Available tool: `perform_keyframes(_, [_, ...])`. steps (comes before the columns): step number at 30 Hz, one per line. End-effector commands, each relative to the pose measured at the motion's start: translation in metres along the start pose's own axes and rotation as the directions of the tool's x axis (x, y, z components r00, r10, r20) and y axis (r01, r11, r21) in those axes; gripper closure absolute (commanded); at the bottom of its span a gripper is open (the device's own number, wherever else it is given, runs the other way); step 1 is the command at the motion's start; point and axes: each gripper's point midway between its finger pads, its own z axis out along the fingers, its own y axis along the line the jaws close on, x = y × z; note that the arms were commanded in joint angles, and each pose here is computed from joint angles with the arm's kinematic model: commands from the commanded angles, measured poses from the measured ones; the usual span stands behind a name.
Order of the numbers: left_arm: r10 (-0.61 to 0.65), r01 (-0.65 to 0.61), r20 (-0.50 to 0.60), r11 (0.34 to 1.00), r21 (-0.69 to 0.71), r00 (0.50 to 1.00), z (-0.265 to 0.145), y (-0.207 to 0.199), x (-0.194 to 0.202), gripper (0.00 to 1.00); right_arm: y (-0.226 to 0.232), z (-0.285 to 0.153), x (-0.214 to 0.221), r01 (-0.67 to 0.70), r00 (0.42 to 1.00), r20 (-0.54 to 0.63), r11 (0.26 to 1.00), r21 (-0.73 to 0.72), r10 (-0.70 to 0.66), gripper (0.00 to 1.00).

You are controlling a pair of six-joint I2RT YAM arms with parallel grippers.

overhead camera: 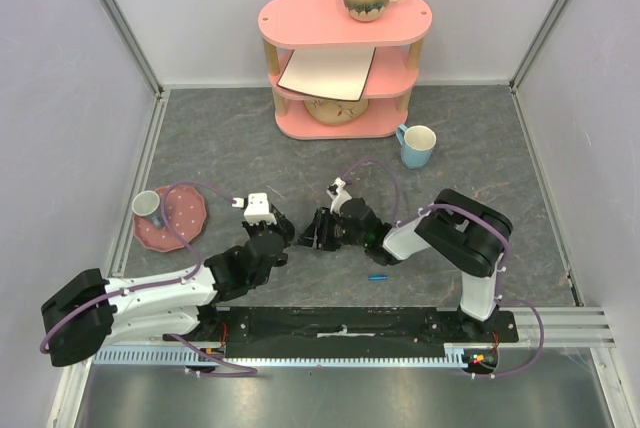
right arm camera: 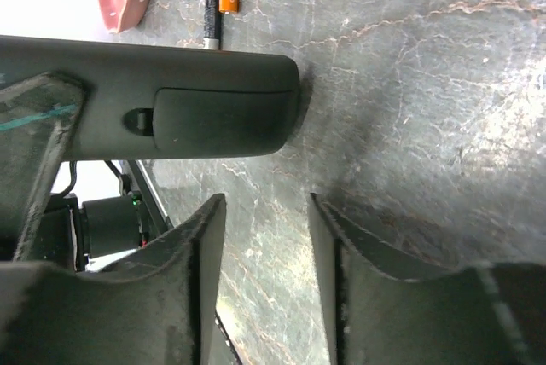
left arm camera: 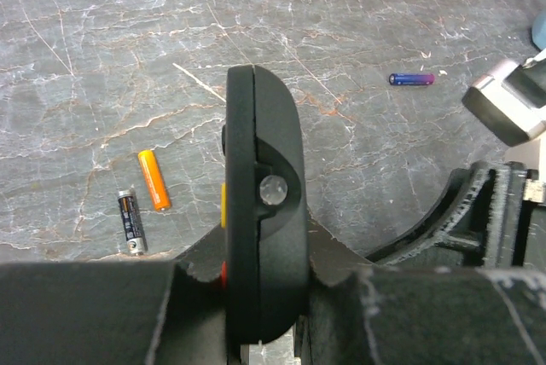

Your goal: Load the batteries into the remote control

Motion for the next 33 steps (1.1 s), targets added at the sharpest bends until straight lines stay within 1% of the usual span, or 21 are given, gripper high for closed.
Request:
perform_keyframes(1, [0.028, -0.029, -0.067, 1.000, -0.009, 0.997, -0.004, 0.007, 0.020, 0.98, -0.011, -0.016, -0.004, 0.056, 0.998, 0.018, 0.995, 0.077, -0.058, 0.38])
perform_keyframes(4, [0.002, -0.003, -0.072, 1.000, -0.008, 0.997, -0.005, 0.007, 0.022, 0.98, -0.008, -0.023, -0.013, 0.104, 0.993, 0.036, 0.989, 0.101, -0.109, 0.28])
perform_keyframes(7, [-0.050, 0.051, -0.070, 0.999, 0.018, 0.996, -0.007, 0.003, 0.021, 0.98, -0.003, -0.031, -0.018, 0.163, 0.985, 0.040, 0.980, 0.115, -0.169, 0.22])
perform_keyframes(9, [-0.080, 0.083, -0.072, 0.996, 0.042, 0.994, -0.009, 0.000, 0.021, 0.98, 0.007, -0.038, -0.025, 0.202, 0.976, 0.055, 0.973, 0.109, -0.209, 0.19])
perform_keyframes(10, [-0.098, 0.103, -0.075, 0.992, 0.068, 0.992, -0.011, -0.004, 0.020, 0.98, 0.004, -0.042, -0.023, 0.234, 0.970, 0.037, 0.964, 0.128, -0.241, 0.18])
perform_keyframes(11, [-0.142, 0.147, -0.058, 0.983, 0.105, 0.988, -0.013, -0.010, 0.012, 0.98, 0.009, -0.045, -0.027, 0.259, 0.963, 0.039, 0.957, 0.130, -0.266, 0.18])
perform_keyframes(12, [-0.159, 0.165, -0.057, 0.979, 0.124, 0.986, -0.015, -0.011, 0.012, 0.98, 0.019, -0.050, -0.033, 0.284, 0.955, 0.053, 0.951, 0.123, -0.292, 0.18])
perform_keyframes(14, [-0.214, 0.220, -0.050, 0.958, 0.182, 0.976, -0.020, -0.019, 0.002, 0.98, 0.020, -0.059, -0.037, 0.338, 0.936, 0.046, 0.928, 0.155, -0.349, 0.18])
perform_keyframes(15, [-0.227, 0.233, -0.052, 0.952, 0.198, 0.973, -0.022, -0.021, 0.000, 0.98, 0.029, -0.066, -0.043, 0.355, 0.928, 0.066, 0.923, 0.151, -0.368, 0.18])
perform_keyframes(16, [-0.237, 0.244, -0.058, 0.945, 0.216, 0.970, -0.024, -0.024, -0.001, 0.98, 0.026, -0.071, -0.043, 0.368, 0.923, 0.051, 0.913, 0.177, -0.382, 0.18])
perform_keyframes(18, [-0.280, 0.283, -0.050, 0.926, 0.248, 0.959, -0.028, -0.028, -0.013, 0.98, 0.042, -0.084, -0.054, 0.418, 0.897, 0.079, 0.893, 0.169, -0.435, 0.18])
perform_keyframes(20, [-0.307, 0.310, -0.056, 0.905, 0.292, 0.950, -0.032, -0.034, -0.022, 0.98, 0.045, -0.094, -0.059, 0.441, 0.883, 0.085, 0.877, 0.191, -0.462, 0.19])
perform_keyframes(21, [-0.342, 0.336, -0.043, 0.882, 0.331, 0.939, -0.036, -0.038, -0.033, 0.98, 0.055, -0.103, -0.066, 0.464, 0.866, 0.111, 0.866, 0.185, -0.488, 0.19])
perform_keyframes(22, [-0.349, 0.347, -0.065, 0.860, 0.375, 0.935, -0.040, -0.045, -0.035, 0.98, 0.056, -0.109, -0.067, 0.475, 0.860, 0.107, 0.858, 0.194, -0.500, 0.19])
perform_keyframes(24, [-0.385, 0.381, -0.075, 0.830, 0.406, 0.920, -0.041, -0.047, -0.041, 0.98, 0.070, -0.122, -0.075, 0.509, 0.832, 0.141, 0.840, 0.189, -0.536, 0.19])
perform_keyframes(25, [-0.397, 0.395, -0.101, 0.792, 0.466, 0.912, -0.048, -0.057, -0.047, 0.98, 0.071, -0.127, -0.076, 0.521, 0.825, 0.136, 0.831, 0.193, -0.549, 0.19])
perform_keyframes(27, [-0.427, 0.426, -0.119, 0.758, 0.494, 0.896, -0.047, -0.058, -0.053, 0.98, 0.083, -0.138, -0.082, 0.558, 0.795, 0.158, 0.809, 0.188, -0.585, 0.19])
perform_keyframes(28, [-0.422, 0.433, -0.153, 0.718, 0.546, 0.893, -0.053, -0.068, -0.055, 0.98, 0.081, -0.143, -0.084, 0.564, 0.786, 0.160, 0.799, 0.209, -0.597, 0.19])
perform_keyframes(30, [-0.435, 0.454, -0.179, 0.687, 0.568, 0.883, -0.052, -0.070, -0.060, 0.98, 0.092, -0.154, -0.093, 0.585, 0.759, 0.197, 0.782, 0.214, -0.621, 0.19])
perform_keyframes(31, [-0.416, 0.451, -0.211, 0.645, 0.617, 0.885, -0.058, -0.080, -0.061, 0.98, 0.087, -0.158, -0.091, 0.598, 0.751, 0.173, 0.768, 0.231, -0.637, 0.19])
perform_keyframes(33, [-0.415, 0.462, -0.238, 0.607, 0.647, 0.878, -0.057, -0.083, -0.065, 0.98, 0.095, -0.168, -0.097, 0.617, 0.725, 0.199, 0.751, 0.236, -0.659, 0.19])
